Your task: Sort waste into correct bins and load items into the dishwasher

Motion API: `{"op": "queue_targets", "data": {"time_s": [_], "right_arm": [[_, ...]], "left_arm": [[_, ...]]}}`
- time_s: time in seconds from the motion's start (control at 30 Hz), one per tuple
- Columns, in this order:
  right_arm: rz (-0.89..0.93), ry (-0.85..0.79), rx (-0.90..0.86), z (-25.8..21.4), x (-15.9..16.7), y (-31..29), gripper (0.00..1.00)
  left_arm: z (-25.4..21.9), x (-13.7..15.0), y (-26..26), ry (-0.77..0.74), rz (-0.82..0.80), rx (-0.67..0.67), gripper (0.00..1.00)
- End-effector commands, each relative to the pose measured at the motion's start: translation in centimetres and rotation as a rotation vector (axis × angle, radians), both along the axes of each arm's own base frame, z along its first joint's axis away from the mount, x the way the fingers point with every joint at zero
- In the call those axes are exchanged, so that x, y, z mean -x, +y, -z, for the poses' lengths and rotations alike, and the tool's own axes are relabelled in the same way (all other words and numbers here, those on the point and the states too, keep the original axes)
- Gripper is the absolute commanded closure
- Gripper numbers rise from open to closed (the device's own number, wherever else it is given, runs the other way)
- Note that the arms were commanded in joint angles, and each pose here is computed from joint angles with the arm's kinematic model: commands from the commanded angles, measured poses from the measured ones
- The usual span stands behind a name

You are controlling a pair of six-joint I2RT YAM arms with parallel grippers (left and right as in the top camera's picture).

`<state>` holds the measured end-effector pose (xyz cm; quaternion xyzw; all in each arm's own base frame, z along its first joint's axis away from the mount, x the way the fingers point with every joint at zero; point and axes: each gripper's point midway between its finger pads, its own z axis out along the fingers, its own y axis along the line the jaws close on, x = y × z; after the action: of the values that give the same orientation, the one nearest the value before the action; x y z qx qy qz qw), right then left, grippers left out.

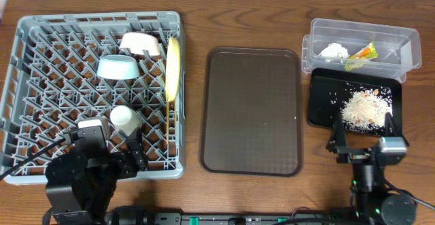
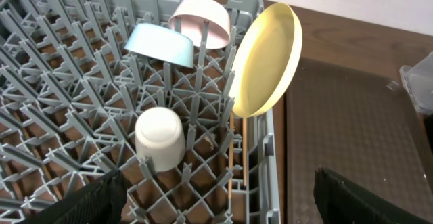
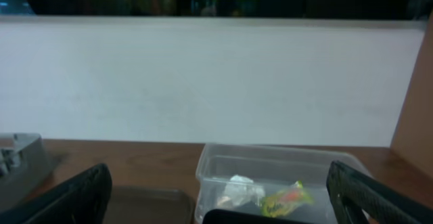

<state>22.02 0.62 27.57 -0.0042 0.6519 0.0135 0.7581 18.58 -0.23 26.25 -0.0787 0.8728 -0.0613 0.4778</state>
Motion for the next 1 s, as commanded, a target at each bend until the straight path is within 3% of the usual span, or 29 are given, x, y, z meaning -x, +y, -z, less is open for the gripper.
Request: {"op": "queue_targets", "data": {"time_s": [0.0, 0.17, 0.33, 0.97], "right_arm": [[0.014, 0.000, 0.014, 2.8, -1.3, -0.2, 0.01], [0.011, 0.044, 0.016, 7.5, -2.6, -0.1, 0.01], [-0.005, 0.235, 0.029, 12.2, -2.6, 0.1, 0.01], [-0.032, 0.230, 0.016, 12.0, -2.6, 0.6, 0.01]], "left_arm": [[0.1, 0.0, -0.1, 0.002, 0.015, -0.008, 0.10], [0.1, 0.0, -0.1, 0.002, 0.015, -0.008, 0.10], [0.1, 0.0, -0.1, 0.002, 0.015, -0.008, 0.10], [0.1, 0.0, -0.1, 0.003, 0.015, -0.008, 0.10]]}}
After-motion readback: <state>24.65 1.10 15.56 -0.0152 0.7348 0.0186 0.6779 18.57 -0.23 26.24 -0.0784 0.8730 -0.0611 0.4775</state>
